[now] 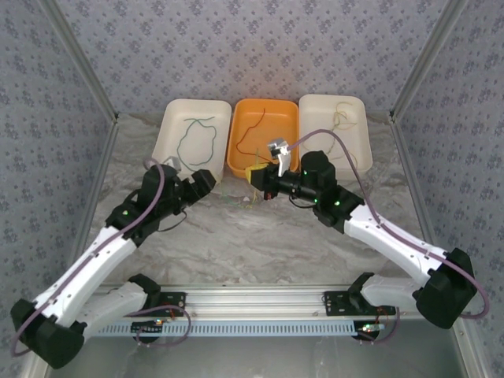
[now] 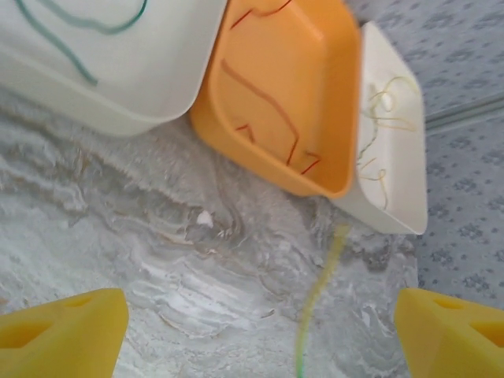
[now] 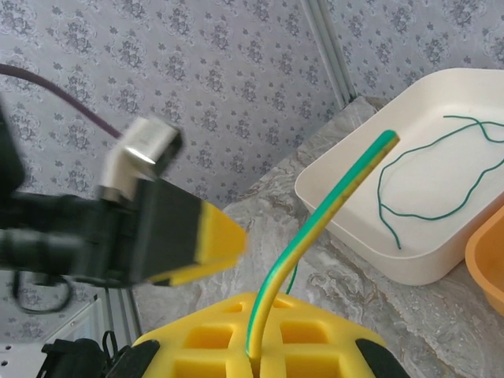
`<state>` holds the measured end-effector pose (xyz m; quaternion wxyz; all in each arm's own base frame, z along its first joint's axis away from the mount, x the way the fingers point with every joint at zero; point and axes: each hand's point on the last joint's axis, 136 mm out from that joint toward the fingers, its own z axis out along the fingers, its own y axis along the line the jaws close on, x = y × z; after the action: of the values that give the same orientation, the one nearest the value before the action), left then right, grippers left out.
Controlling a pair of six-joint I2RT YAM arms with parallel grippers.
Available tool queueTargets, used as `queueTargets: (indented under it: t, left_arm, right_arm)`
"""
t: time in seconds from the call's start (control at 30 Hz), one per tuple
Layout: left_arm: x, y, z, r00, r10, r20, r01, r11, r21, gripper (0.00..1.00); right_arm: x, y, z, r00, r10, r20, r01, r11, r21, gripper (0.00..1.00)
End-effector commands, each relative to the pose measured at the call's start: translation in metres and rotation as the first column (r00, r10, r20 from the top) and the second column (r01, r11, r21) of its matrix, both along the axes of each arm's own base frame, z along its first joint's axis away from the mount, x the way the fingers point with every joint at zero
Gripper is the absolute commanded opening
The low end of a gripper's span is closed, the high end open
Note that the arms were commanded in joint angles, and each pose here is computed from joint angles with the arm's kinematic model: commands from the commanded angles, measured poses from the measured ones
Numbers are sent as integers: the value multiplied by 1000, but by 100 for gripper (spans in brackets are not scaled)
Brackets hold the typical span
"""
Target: Untangle the cables
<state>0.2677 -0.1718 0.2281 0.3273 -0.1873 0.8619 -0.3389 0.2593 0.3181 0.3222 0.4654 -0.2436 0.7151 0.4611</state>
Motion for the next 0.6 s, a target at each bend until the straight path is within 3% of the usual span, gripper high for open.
queueTargets:
  t: [0.0, 0.13, 0.3, 0.5, 0.57]
  left_arm:
    - [9, -27, 23, 997, -57, 48, 65, 984, -166, 85]
    - [12, -34, 4, 998, -61, 1, 60, 986, -154, 68]
    - [18, -37, -9, 999, -47, -12, 44, 985, -164, 66]
    - [26, -35, -23, 999, 4, -42, -11, 985, -171, 37]
    - [29, -29, -33, 996, 56, -73, -69, 979, -190, 14]
  right_arm:
    - [-4, 0, 9, 1000, -5, 17, 4, 1000, 19, 0]
    - [-6, 2, 9, 1000, -2, 21, 1, 1000, 21, 0]
    - [-10, 6, 9, 1000, 7, 25, -7, 1000, 22, 0]
    - [-14, 5, 14, 999, -3, 43, 1, 999, 40, 0]
    - [-17, 2, 18, 997, -17, 70, 14, 999, 49, 0]
